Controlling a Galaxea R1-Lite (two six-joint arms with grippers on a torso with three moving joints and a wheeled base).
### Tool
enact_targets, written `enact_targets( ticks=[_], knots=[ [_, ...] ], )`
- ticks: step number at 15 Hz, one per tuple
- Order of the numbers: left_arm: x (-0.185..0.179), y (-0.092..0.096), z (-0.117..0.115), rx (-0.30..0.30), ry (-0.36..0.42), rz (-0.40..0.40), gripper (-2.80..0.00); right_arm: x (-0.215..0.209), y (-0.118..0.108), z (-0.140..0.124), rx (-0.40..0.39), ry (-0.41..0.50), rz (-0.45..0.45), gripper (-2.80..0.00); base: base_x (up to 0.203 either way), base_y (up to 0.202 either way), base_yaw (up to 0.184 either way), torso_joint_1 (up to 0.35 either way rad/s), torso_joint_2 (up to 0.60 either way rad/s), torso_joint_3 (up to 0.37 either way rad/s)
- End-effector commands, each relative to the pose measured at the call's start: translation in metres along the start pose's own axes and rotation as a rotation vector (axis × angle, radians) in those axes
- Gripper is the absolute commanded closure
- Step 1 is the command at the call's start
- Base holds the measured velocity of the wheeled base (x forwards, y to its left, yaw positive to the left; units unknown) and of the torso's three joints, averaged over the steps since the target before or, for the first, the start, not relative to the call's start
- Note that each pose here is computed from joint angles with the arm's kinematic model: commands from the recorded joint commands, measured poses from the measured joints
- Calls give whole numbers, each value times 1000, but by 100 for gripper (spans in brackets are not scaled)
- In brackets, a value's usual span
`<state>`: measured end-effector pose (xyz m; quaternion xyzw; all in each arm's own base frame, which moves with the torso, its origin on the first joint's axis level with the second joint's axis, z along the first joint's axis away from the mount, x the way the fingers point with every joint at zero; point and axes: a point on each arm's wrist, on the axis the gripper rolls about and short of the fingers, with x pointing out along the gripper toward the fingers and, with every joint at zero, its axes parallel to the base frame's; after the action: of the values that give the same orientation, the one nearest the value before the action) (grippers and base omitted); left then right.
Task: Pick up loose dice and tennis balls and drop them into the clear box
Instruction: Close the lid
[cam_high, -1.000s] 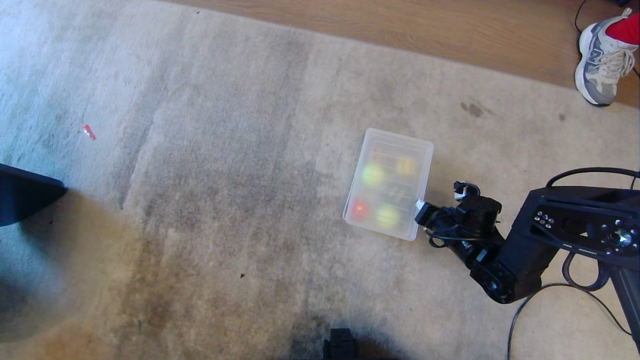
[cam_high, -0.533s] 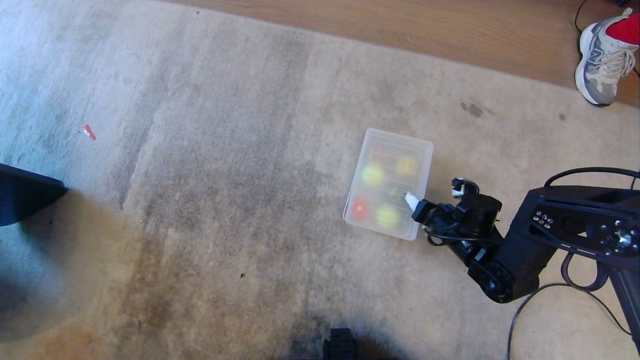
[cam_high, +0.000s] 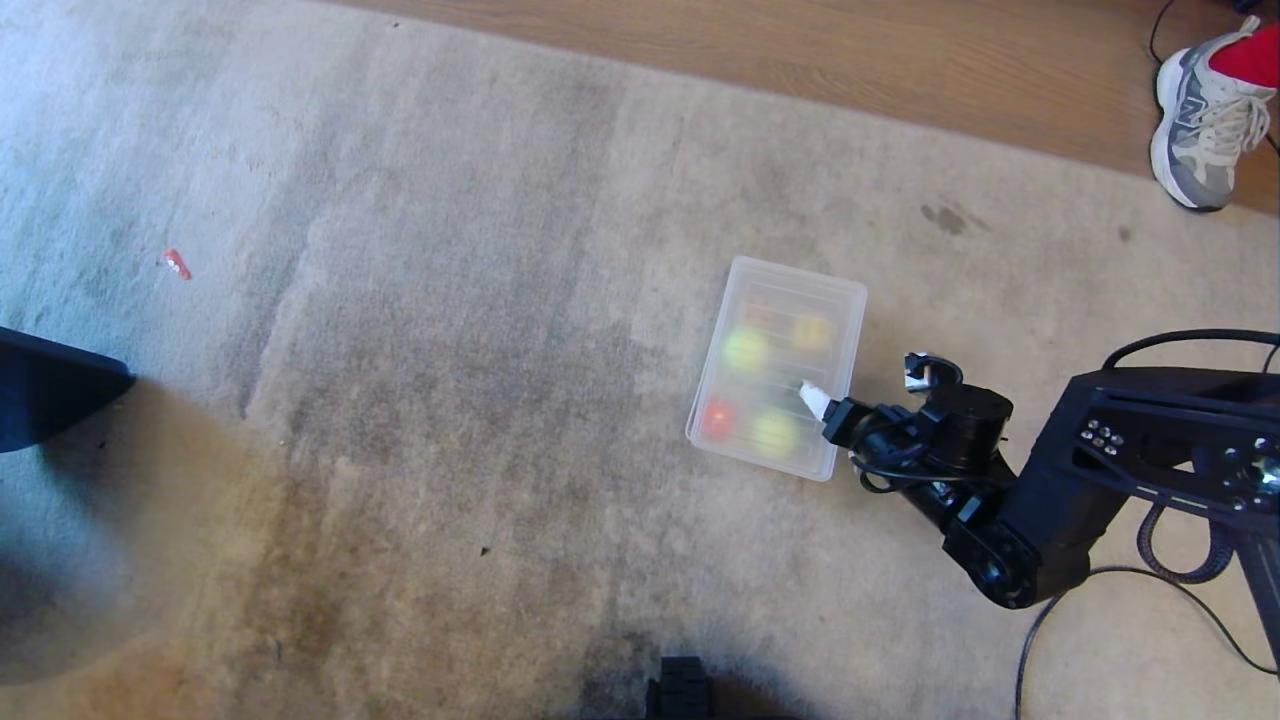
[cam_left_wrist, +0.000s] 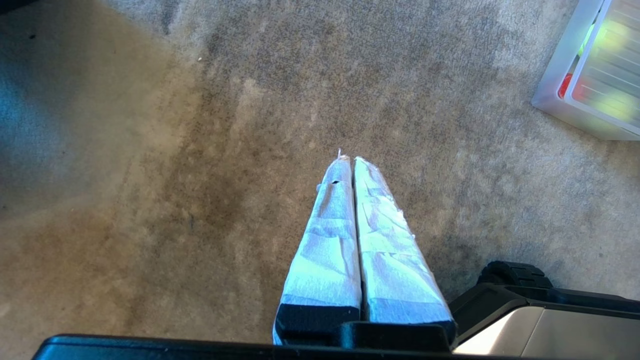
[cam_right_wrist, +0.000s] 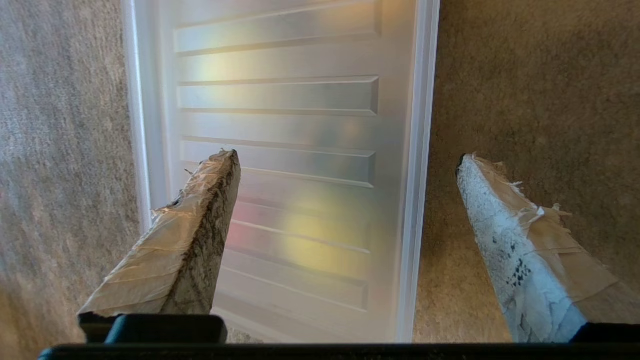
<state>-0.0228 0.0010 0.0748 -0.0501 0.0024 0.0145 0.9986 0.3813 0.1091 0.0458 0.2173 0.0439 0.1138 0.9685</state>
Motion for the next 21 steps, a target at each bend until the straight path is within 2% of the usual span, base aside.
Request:
enact_targets(
  ticks=[1, 4, 5, 9, 14, 16, 21],
  knots=[
    [0, 0, 0, -1, 0, 0, 0, -10, 7, 15, 5, -27, 15, -280, 0, 0, 0, 0, 0, 0],
    [0, 0, 0, -1, 0, 0, 0, -22, 10, 20, 74, -16, 14, -280, 0, 0, 0, 0, 0, 0],
    [0, 0, 0, -1, 0, 0, 0, -27, 10, 20, 97, -7, 8, 0, 0, 0, 0, 0, 0, 0],
    [0, 0, 0, -1, 0, 0, 0, -30, 7, 20, 99, 34, -24, 0, 0, 0, 0, 0, 0, 0],
    [0, 0, 0, -1, 0, 0, 0, -38, -7, 20, 86, 125, -157, 0, 0, 0, 0, 0, 0, 0],
    [0, 0, 0, -1, 0, 0, 0, -43, -14, 21, 44, 167, -200, 0, 0, 0, 0, 0, 0, 0],
    [0, 0, 0, -1, 0, 0, 0, -29, -21, 11, 41, 177, -215, 0, 0, 0, 0, 0, 0, 0]
  ],
)
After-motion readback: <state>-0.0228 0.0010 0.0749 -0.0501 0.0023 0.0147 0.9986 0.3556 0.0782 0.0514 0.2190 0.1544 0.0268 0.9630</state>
